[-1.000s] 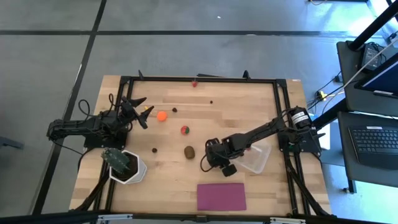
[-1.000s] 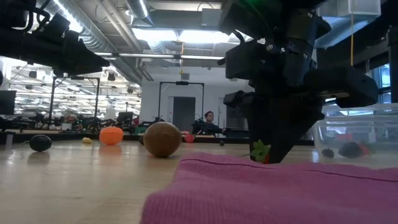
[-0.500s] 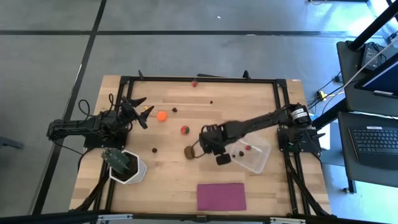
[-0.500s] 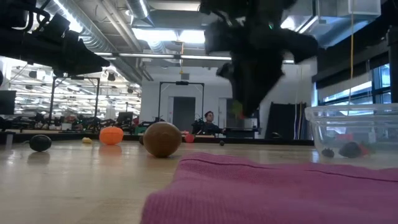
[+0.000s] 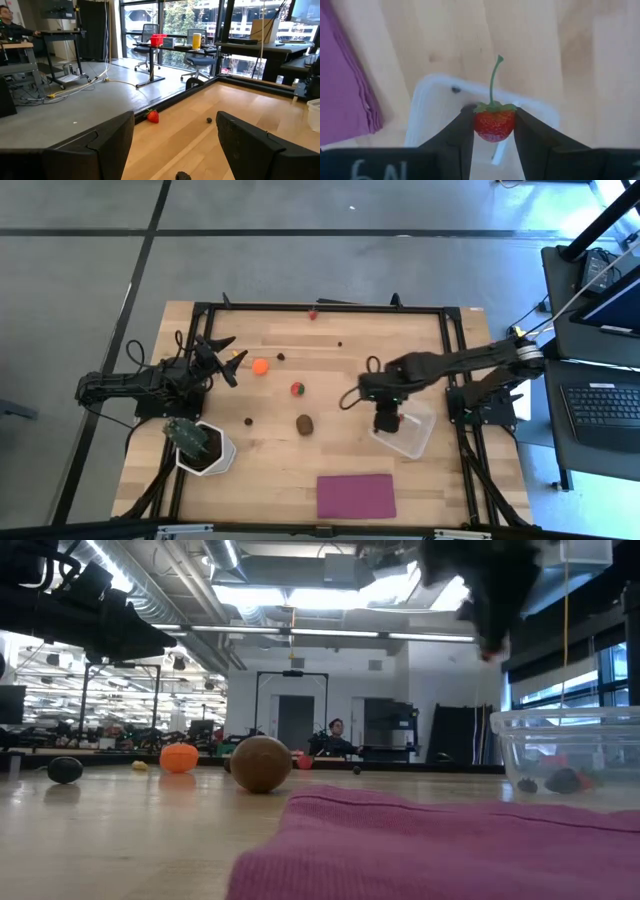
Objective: Pick and placing Produce into tupperware
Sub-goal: Put the strawberry into the transparent bin, then put the blueberry into the transparent bin
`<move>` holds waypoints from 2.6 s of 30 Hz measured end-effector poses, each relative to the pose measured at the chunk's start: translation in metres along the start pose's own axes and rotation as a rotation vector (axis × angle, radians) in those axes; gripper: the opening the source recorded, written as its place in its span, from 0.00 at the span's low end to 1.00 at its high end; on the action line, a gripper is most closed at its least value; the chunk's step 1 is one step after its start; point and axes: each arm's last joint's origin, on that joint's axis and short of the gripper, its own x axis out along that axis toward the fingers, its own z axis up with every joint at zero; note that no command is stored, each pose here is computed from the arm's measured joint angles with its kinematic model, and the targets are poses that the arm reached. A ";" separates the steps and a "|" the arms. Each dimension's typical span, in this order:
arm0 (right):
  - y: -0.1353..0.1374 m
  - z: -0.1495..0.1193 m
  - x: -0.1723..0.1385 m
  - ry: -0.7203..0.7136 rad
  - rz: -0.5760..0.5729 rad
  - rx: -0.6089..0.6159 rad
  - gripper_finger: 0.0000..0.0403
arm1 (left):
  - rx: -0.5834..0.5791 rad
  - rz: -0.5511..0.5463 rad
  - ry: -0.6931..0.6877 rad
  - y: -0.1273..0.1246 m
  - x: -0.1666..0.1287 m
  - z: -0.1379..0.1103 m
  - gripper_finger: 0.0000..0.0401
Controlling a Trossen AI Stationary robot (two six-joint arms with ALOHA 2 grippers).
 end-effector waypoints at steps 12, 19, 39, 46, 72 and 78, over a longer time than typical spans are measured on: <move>-0.014 -0.067 0.089 -0.001 0.019 0.161 0.30 | 0.000 0.000 0.000 0.000 0.000 0.000 0.68; -0.019 -0.077 0.103 0.018 0.007 0.169 0.32 | 0.000 0.000 0.000 0.000 0.000 0.000 0.68; -0.018 -0.042 0.035 0.037 -0.006 0.032 0.66 | 0.000 0.000 0.000 0.000 0.000 0.000 0.68; -0.014 0.008 -0.021 -0.393 -0.053 -0.089 0.66 | -0.017 0.000 0.000 0.000 0.000 0.000 0.68; -0.168 0.068 0.096 -0.926 -0.122 0.087 0.57 | -0.023 0.000 0.000 0.000 0.000 0.000 0.68; -0.172 0.072 0.133 -0.835 -0.089 0.115 0.57 | -0.023 0.000 0.000 0.000 0.000 0.000 0.68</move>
